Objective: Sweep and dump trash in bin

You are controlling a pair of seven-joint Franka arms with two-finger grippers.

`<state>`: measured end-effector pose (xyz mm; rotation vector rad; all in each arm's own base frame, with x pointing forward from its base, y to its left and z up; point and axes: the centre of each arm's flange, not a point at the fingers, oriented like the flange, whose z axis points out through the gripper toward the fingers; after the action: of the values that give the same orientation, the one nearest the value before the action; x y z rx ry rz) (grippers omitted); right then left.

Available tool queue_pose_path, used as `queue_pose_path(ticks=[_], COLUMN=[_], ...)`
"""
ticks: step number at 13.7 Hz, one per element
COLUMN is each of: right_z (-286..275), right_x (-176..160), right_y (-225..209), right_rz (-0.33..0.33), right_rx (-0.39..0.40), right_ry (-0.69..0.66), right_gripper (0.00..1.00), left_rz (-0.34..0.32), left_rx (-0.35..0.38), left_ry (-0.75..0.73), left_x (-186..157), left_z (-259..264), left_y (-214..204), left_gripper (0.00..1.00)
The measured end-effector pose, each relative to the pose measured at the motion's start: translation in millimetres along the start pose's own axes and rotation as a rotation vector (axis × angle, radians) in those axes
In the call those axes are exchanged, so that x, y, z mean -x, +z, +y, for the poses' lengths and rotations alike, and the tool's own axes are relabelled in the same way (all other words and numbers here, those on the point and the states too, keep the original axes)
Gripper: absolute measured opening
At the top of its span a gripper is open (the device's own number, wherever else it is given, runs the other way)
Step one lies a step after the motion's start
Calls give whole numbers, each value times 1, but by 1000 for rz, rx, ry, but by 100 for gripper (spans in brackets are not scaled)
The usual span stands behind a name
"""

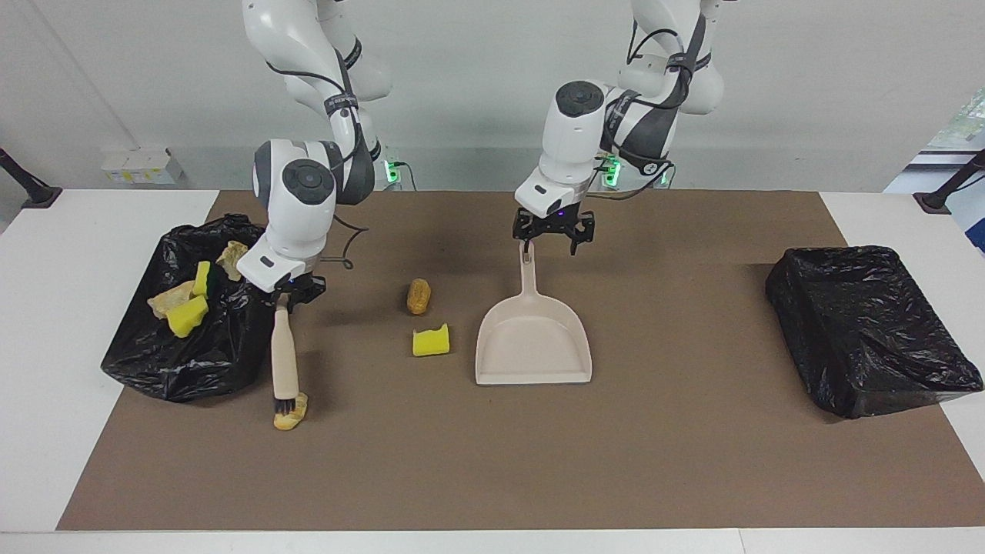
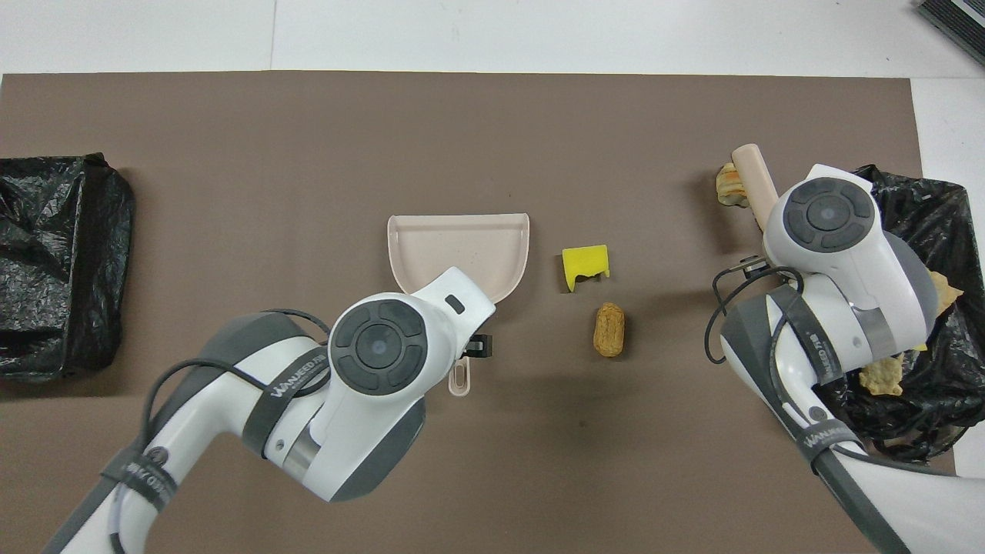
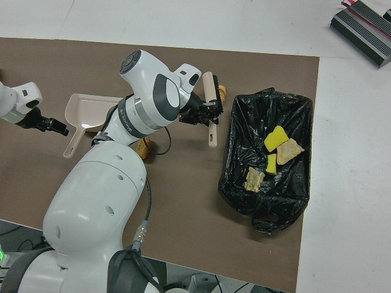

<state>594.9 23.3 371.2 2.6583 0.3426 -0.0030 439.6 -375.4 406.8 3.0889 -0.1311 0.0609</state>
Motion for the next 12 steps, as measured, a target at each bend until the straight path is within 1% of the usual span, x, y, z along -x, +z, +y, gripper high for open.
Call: queue_pose_path(ticks=[3, 5, 6, 7, 8, 9, 10, 11, 12], right_z=[-11, -24, -31, -38, -44, -55, -68, -84, -102], right_x=[-18, -24, -25, -26, -26, -26, -25, -25, -24], right_y=[32, 46, 48, 47, 45, 42, 36, 27, 15], right_rz=[2, 9, 9, 8, 0, -15, -35, -52, -67], right_rx=[42, 99, 105, 105, 98, 78, 54, 34, 14], right_ry=[-19, 18, 26, 26, 30, 38, 42, 42, 40], right_gripper=[26, 26, 26, 26, 26, 26, 26, 26, 26], left_rz=[-37, -49, -48, -48, -48, -46, -42, -36, -27], left_rx=[-10, -16, -16, -15, -16, -17, -21, -27, -35], left_ry=[3, 4, 4, 4, 5, 7, 12, 18, 28], left_x=[3, 4, 4, 4, 4, 4, 4, 3, 1], left_z=[15, 15, 16, 16, 16, 16, 16, 15, 14], left_y=[42, 51, 51, 51, 50, 50, 50, 49, 48], left_gripper=[100, 100, 100, 92, 78, 62, 49, 38, 31])
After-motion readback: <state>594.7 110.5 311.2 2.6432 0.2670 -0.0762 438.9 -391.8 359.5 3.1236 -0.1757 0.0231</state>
